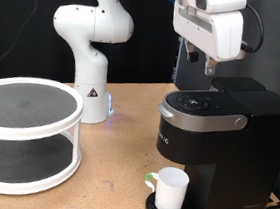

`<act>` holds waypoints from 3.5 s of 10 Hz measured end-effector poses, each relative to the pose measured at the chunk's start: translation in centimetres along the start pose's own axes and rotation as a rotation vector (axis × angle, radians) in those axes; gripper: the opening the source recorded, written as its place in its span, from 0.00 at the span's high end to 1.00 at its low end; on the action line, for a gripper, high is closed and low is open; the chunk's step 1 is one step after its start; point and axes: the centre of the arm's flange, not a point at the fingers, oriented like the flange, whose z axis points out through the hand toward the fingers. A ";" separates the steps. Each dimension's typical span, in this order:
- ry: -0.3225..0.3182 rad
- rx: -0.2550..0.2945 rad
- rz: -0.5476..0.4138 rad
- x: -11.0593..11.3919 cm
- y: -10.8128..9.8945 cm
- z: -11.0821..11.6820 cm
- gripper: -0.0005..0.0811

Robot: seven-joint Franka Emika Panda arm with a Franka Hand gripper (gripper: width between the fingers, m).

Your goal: Make a cup of coffee with the keurig machine

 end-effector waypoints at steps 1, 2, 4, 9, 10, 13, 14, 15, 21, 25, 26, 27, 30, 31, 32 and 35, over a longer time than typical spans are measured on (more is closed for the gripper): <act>-0.008 -0.002 -0.005 0.1 0.1 0.4 0.29; -0.016 -0.005 -0.009 0.1 0.2 0.8 0.51; -0.027 -0.023 -0.017 0.1 0.5 1.6 0.68; -0.023 -0.105 0.007 -0.3 0.9 4.2 0.99; -0.005 -0.115 0.012 -0.4 1.0 4.7 0.99; 0.023 -0.121 0.015 -0.8 0.9 6.0 0.99; 0.024 -0.119 0.012 -0.9 0.8 6.3 0.99; 0.029 -0.118 0.007 -1.0 0.7 6.6 0.99; 0.056 -0.109 -0.019 -1.3 -0.4 7.3 0.99; 0.029 -0.111 -0.019 -1.5 -0.6 7.4 0.99; 0.004 -0.103 -0.016 -1.5 -0.6 7.4 0.99; -0.012 -0.097 -0.009 -1.4 -0.5 7.4 0.99; -0.040 -0.074 0.010 -1.0 -0.1 7.4 0.99; -0.052 -0.060 0.013 -0.9 0.1 7.5 0.99; -0.065 -0.045 0.016 -0.8 0.3 7.5 0.99; -0.113 0.004 0.028 -0.6 0.9 7.4 0.99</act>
